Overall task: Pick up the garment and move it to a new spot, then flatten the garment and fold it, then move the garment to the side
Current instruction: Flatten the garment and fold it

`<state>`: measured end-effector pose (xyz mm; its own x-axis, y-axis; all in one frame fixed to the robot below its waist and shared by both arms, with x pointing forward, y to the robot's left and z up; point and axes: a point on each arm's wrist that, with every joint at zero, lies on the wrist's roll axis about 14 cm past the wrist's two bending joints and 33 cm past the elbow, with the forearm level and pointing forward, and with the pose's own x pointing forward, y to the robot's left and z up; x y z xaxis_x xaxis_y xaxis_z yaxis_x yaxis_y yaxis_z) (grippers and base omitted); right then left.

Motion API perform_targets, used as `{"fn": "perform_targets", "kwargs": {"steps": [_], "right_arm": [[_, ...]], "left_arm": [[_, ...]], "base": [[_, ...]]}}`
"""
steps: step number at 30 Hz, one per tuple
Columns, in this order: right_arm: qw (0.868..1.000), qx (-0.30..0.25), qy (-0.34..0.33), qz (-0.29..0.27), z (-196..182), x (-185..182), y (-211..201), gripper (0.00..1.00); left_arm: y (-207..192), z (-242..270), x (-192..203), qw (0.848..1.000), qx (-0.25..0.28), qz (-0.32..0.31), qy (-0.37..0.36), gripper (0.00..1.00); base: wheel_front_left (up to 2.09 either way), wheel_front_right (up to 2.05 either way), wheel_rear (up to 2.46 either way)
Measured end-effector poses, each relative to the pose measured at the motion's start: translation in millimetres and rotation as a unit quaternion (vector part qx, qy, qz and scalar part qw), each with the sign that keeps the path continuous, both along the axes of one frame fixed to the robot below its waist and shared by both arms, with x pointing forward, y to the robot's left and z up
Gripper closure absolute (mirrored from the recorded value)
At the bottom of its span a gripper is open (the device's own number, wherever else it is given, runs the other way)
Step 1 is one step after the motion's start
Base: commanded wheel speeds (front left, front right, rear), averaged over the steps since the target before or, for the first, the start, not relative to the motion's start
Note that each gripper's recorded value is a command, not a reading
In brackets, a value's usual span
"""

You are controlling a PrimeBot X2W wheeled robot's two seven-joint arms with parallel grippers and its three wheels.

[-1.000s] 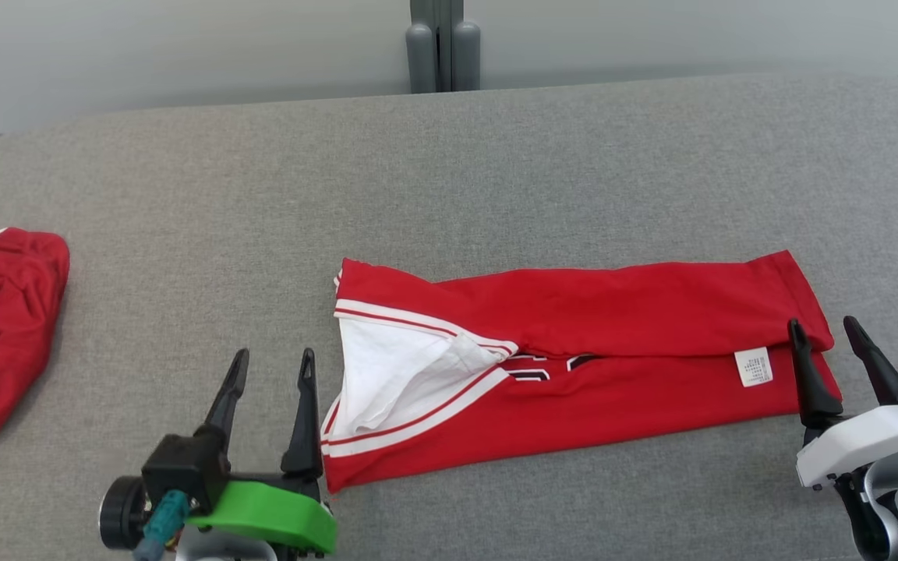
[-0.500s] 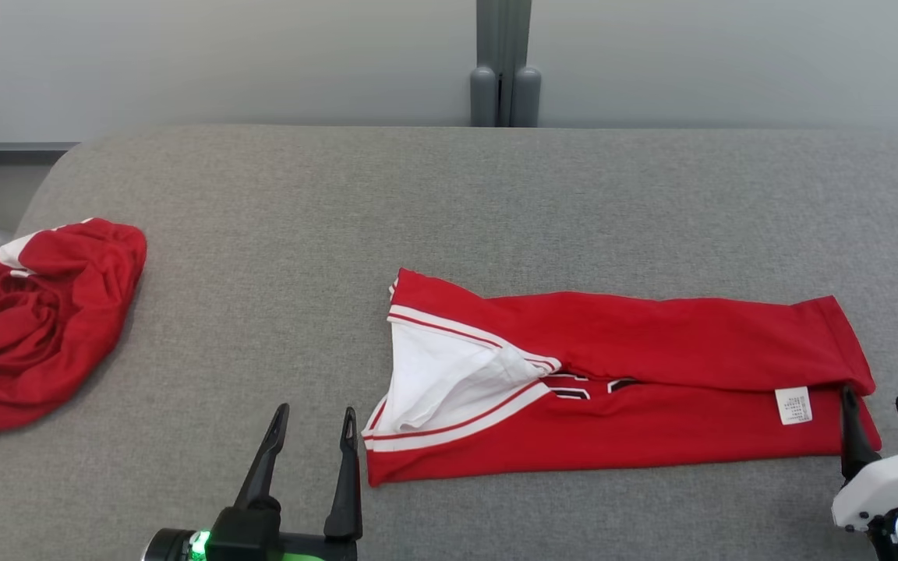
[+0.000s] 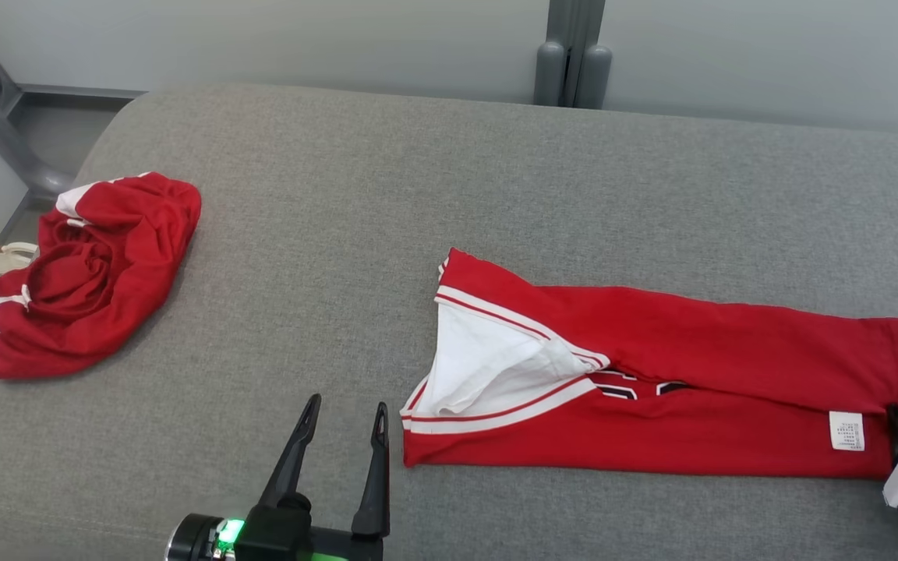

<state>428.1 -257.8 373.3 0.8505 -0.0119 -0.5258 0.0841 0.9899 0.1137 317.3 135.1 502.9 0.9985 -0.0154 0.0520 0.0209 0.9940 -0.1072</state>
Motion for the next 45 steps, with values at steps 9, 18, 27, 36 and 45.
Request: {"fn": "perform_targets", "kwargs": {"steps": [9,18,27,36,45], "right_arm": [[0.999,0.025,0.028,0.02,-17,8,18,1.0],[0.998,-0.065,-0.013,0.017,18,21,-48,1.0],[0.988,-0.125,-0.081,0.048,77,41,-71,1.0],[0.97,-0.092,-0.175,0.143,144,53,14,1.0],[0.947,-0.011,-0.215,0.239,162,37,133,1.0]], "left_arm": [[5,-5,10,1.0,0.006,0.008,0.01,0.0],[-8,-4,25,1.0,0.009,-0.021,0.004,0.0],[-20,-6,35,0.999,0.009,-0.045,0.004,0.0],[-28,0,33,0.998,0.006,-0.058,-0.006,0.0],[-15,1,27,0.999,0.006,-0.035,-0.006,0.0]], "base": [[0.0,0.0,0.0],[0.0,0.0,0.0],[0.0,0.0,0.0],[0.0,0.0,0.0],[0.0,0.0,0.0]]}}
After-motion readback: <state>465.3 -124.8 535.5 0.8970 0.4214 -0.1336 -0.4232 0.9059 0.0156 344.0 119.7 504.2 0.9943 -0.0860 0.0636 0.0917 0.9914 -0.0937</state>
